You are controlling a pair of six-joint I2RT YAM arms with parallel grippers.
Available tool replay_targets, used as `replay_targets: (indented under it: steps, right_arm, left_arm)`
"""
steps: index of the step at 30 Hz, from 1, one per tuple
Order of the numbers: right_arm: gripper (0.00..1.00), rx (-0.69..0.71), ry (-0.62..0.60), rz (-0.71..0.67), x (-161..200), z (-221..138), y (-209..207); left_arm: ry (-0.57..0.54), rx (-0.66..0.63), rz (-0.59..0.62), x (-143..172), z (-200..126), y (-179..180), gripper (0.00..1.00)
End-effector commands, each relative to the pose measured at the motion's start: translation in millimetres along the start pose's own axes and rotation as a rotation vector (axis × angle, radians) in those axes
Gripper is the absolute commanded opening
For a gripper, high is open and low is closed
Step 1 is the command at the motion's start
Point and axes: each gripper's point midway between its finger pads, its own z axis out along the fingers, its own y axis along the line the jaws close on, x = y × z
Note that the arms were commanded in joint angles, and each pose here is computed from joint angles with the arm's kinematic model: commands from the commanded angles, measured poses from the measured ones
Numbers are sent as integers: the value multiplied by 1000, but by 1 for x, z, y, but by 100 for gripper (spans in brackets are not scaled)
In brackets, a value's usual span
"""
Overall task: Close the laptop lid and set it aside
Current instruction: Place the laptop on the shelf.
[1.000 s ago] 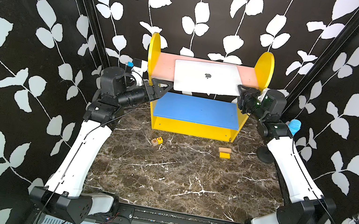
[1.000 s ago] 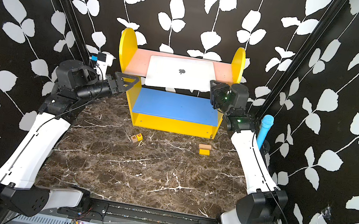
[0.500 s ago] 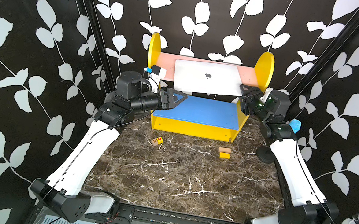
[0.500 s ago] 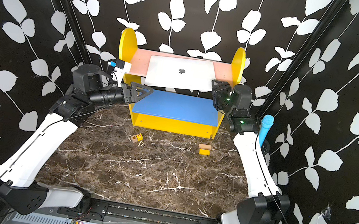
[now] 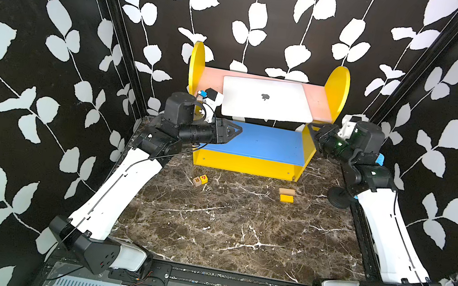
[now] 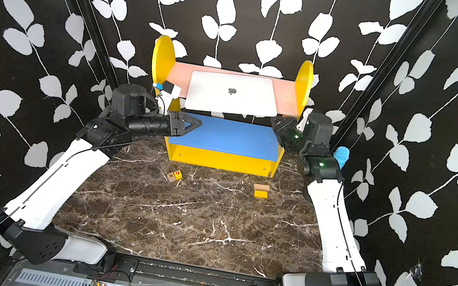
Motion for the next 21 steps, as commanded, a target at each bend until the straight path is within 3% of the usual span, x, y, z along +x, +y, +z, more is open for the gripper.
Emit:
replay_targets:
  steps: [1,6,13,21]
  right_arm:
    - [15,-77,103,-95,13,-4,21]
    - [0,-85,187,-139,23,5,27]
    - [0,-50,255,-260,35,14,39]
    - [0,2,291,-331,39,27,42]
  left_arm:
    - [13,-26,32,-2,2,1,30]
    - [37,-60,36,-4,12,9,15]
    - [53,-94,55,-12,23,17,3]
    - [71,-134,86,-21,32,26,0]
